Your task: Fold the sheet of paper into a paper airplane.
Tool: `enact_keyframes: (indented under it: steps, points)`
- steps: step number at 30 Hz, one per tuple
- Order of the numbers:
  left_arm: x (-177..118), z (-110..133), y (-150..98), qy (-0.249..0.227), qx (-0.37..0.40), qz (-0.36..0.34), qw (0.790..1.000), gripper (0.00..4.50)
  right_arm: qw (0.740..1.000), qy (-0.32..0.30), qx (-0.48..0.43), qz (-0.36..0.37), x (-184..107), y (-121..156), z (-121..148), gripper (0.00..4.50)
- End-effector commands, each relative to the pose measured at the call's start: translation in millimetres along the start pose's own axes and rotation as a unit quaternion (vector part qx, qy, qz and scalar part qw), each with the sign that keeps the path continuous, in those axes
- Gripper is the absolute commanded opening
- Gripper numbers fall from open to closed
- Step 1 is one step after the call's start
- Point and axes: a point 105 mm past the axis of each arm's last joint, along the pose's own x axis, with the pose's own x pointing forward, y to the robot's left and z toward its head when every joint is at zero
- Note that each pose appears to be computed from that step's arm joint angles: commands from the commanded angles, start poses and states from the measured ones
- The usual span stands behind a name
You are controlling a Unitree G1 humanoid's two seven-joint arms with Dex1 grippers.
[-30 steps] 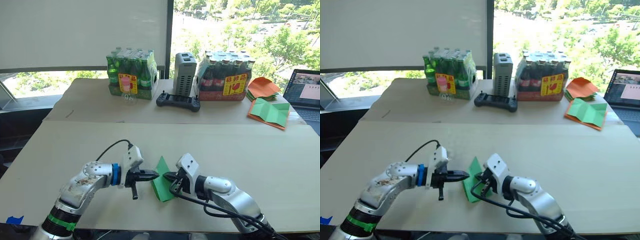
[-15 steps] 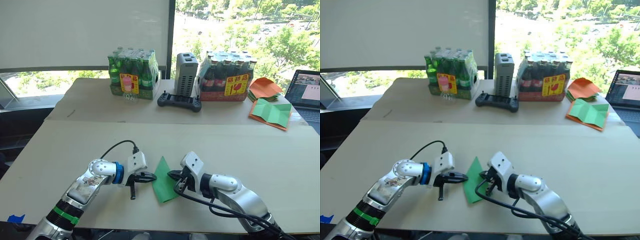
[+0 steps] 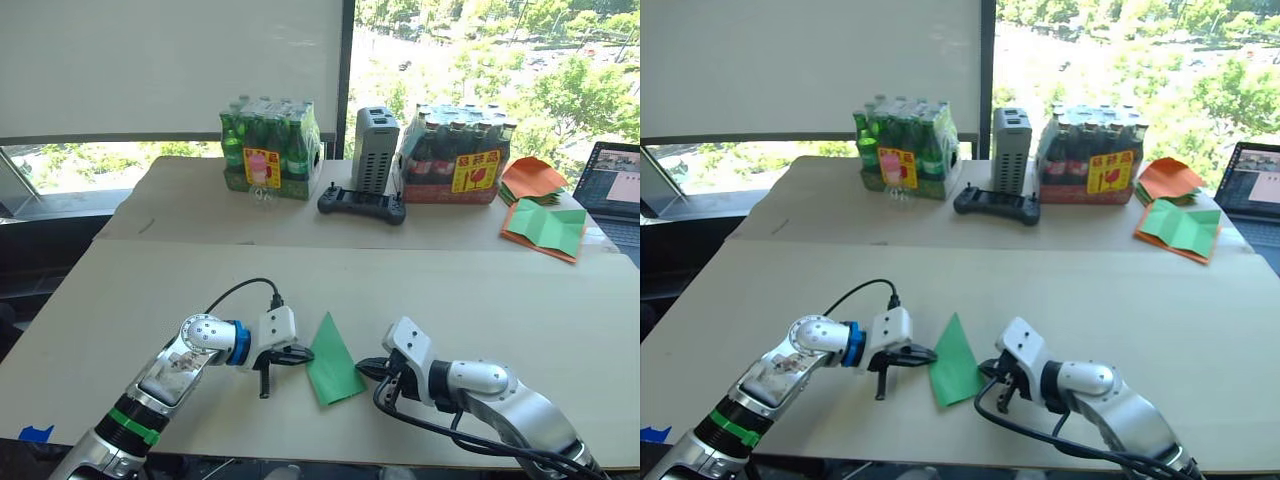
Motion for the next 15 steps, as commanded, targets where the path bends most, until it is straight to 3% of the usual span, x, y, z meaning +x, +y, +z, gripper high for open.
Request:
enact_keyframes:
  steps: [1, 10, 15]
  points:
    - [3.8, -10.7, -1.9, 0.025, 0.000, -0.007, 1.000, 0.04, 1.000, -0.005, -0.002, 0.004, -2.8, 1.0, 2.9, 0.00]
    - [2.1, -9.5, 8.1, 0.029, 0.018, 0.001, 0.999, 0.04, 0.997, 0.045, 0.016, 0.060, -4.9, 25.7, -17.6, 0.00]
    - [3.3, -9.5, 9.1, 0.031, 0.026, -0.003, 0.999, 0.04, 0.997, 0.031, 0.017, 0.070, 0.6, 33.1, -11.5, 0.00]
